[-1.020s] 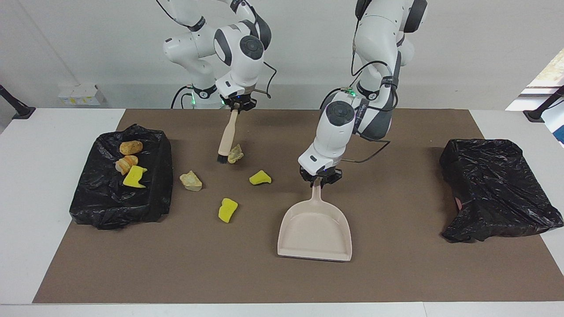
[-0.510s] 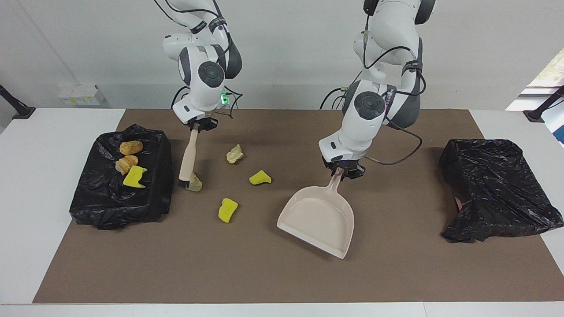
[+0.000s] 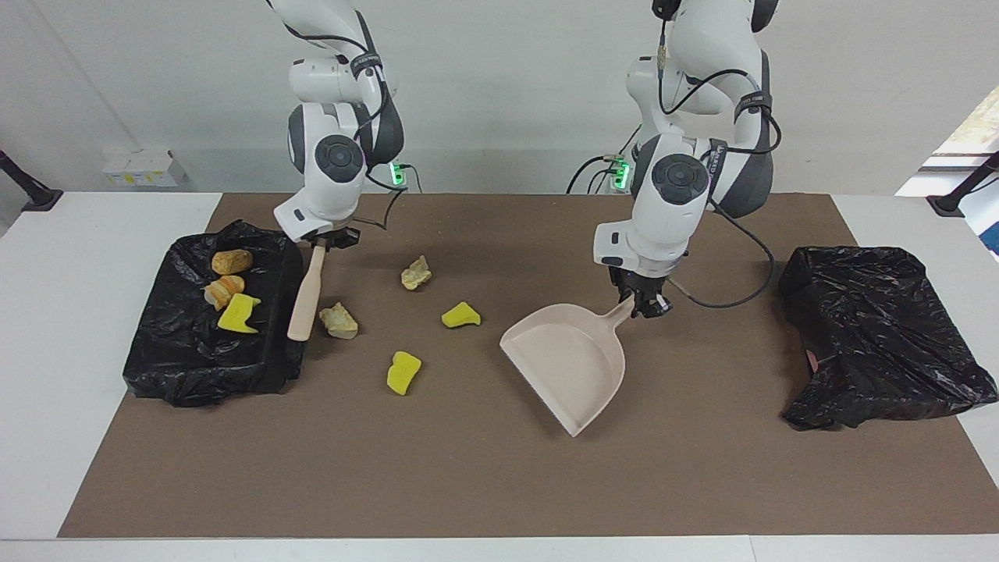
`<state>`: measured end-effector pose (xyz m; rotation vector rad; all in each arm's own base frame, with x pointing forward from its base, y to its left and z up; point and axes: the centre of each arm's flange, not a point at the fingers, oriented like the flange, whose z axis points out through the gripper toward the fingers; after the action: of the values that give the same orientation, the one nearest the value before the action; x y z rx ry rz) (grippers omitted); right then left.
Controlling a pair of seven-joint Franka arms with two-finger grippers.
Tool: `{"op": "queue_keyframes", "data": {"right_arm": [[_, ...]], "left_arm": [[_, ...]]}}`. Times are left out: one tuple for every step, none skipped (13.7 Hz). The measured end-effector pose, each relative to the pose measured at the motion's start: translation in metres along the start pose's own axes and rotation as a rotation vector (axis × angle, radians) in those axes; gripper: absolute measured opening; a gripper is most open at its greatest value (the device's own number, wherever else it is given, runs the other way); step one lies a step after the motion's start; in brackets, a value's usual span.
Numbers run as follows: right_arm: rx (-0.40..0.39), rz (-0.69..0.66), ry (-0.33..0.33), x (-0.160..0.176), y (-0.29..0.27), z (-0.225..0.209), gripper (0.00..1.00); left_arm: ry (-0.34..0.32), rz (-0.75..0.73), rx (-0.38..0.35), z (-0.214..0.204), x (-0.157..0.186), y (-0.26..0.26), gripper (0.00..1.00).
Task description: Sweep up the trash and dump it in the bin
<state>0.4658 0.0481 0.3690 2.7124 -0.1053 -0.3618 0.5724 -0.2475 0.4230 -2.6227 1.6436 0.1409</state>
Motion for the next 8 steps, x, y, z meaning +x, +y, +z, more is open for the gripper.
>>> {"op": "queue_keyframes", "data": {"right_arm": [[0.001,0.001,-0.009,0.002,0.001,0.004,0.26],[0.000,-0.005,-0.018,0.004,-0.002,0.008,0.26],[0.002,-0.012,-0.029,0.005,-0.007,0.012,0.26],[0.013,-0.019,-0.038,0.007,-0.014,0.015,0.26],[0.035,-0.027,-0.043,0.010,-0.024,0.015,0.26],[0.060,-0.039,-0.046,0.014,-0.037,0.012,0.26],[0.088,-0.055,-0.046,0.019,-0.054,0.005,0.26],[0.120,-0.074,-0.042,0.023,-0.074,-0.006,0.26]], "left_arm": [[-0.016,0.045,0.009,0.001,-0.004,0.004,0.31],[-0.028,0.098,0.010,0.003,-0.008,0.009,0.31],[-0.036,0.156,0.006,0.005,-0.011,0.015,0.31],[-0.042,0.204,0.000,0.008,-0.014,0.022,0.31],[-0.047,0.241,-0.004,0.013,-0.017,0.030,0.31],[-0.043,0.268,-0.001,0.017,-0.017,0.041,0.31],[-0.033,0.291,0.010,0.021,-0.015,0.054,0.31],[-0.022,0.313,0.022,0.026,-0.012,0.067,0.31]]}}
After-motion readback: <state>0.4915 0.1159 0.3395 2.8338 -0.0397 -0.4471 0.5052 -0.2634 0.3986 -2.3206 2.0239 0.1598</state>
